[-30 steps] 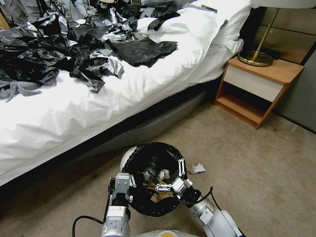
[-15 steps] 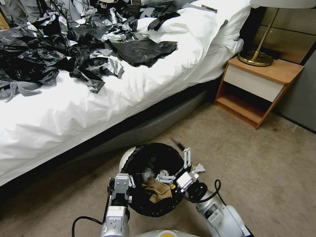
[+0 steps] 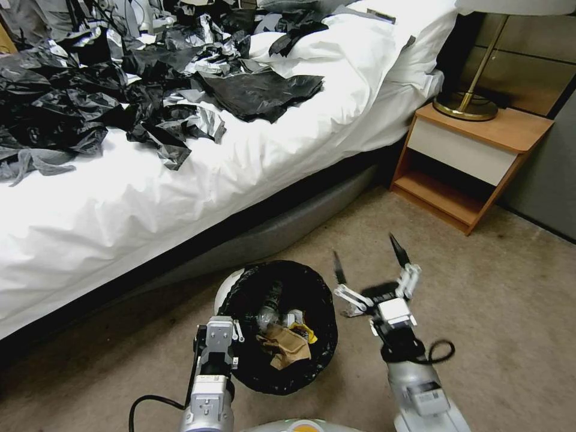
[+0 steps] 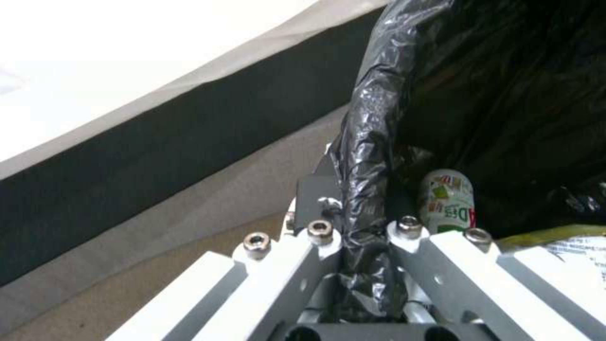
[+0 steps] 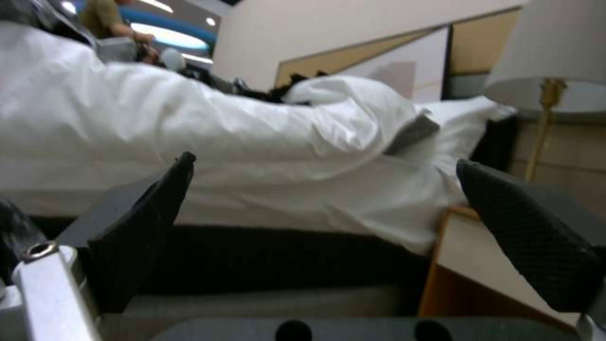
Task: Pick up the trash bin, then pick up the garbage from the floor and place it into the trash bin.
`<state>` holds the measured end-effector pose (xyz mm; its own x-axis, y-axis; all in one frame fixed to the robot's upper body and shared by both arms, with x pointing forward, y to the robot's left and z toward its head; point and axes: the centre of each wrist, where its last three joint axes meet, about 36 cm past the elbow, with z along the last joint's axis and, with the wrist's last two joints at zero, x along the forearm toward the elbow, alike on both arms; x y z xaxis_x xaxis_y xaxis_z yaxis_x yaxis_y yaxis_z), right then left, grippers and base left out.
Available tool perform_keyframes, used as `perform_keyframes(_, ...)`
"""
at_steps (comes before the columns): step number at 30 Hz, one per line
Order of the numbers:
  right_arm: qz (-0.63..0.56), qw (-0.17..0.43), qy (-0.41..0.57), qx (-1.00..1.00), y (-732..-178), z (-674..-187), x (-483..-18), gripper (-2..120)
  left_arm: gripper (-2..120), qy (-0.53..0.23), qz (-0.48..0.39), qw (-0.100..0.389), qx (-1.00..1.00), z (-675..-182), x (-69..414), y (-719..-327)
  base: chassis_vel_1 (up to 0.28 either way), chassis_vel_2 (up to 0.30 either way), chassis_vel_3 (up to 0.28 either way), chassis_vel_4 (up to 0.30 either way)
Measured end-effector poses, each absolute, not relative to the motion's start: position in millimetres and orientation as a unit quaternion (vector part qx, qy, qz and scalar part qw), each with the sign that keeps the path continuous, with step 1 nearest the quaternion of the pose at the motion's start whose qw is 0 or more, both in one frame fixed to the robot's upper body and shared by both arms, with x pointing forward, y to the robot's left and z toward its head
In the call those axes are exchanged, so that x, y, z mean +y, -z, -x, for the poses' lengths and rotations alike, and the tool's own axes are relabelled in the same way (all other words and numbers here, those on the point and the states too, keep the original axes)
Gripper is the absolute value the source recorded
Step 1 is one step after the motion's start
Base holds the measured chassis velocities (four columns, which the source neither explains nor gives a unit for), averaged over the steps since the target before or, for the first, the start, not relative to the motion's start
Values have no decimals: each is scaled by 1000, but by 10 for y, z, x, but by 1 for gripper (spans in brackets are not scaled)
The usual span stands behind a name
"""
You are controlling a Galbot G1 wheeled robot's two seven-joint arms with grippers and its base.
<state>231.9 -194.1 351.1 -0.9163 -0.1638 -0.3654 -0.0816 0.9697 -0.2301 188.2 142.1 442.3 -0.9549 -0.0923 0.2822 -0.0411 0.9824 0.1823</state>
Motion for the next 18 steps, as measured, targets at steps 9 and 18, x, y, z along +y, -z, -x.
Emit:
perform_keyframes(9, 35, 178, 112, 977, -3399, -2303, -2102, 100, 0, 86, -33, 146, -985, -1878, 1405, -4416, 0, 0, 0, 0)
perform_keyframes(18, 97, 140, 177, 969, -3440, -3016, -2682, 100, 0, 89, -36, 142, -985, -1859, 1432, -4456, 0, 0, 0, 0)
